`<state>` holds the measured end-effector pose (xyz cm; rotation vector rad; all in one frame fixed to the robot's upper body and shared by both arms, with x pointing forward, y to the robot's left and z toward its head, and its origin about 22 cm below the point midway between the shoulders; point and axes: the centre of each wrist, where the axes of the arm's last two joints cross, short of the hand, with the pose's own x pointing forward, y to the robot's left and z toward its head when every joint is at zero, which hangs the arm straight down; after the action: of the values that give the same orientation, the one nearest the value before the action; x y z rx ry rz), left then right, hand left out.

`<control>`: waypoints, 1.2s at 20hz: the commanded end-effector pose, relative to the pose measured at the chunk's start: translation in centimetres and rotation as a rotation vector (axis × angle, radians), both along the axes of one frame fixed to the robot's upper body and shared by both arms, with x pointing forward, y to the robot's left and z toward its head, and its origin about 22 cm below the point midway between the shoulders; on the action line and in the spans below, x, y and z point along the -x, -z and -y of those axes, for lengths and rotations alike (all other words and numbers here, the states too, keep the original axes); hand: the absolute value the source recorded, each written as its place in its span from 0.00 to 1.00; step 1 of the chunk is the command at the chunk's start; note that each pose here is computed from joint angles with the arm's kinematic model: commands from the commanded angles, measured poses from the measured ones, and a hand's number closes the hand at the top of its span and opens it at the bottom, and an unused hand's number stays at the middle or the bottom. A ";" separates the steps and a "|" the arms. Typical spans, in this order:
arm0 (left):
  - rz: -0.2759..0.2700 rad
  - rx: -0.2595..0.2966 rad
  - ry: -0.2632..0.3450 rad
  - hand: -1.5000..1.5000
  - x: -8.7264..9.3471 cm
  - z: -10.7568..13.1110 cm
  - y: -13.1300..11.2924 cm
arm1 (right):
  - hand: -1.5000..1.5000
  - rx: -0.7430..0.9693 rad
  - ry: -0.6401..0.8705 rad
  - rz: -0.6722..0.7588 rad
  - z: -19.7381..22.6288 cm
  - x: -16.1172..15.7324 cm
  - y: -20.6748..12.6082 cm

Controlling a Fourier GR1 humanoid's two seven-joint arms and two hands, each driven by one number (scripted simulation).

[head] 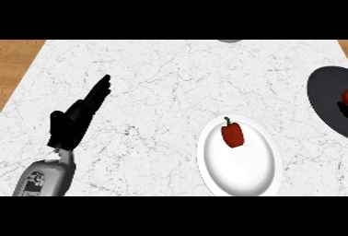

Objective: Pick the tomato from the plate and place it in the pan

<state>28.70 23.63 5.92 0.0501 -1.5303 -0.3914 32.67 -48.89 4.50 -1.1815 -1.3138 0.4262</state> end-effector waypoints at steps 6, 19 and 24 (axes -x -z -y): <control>0.016 -0.008 0.033 0.50 0.4 0.8 0.1 | 0.00 -0.206 -0.029 -0.017 -0.5 -0.7 0.0; 0.006 -0.003 -0.003 0.50 0.9 0.9 0.0 | 0.00 -0.661 -0.114 0.315 3.3 2.4 -0.9; 0.015 0.008 -0.003 0.50 0.4 -0.8 0.3 | 0.00 -0.708 -0.215 0.320 5.7 5.5 -0.5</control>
<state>28.17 23.56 5.55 0.0554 -1.5358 -0.3845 29.25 -53.03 5.29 -0.5993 -1.6398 -0.0875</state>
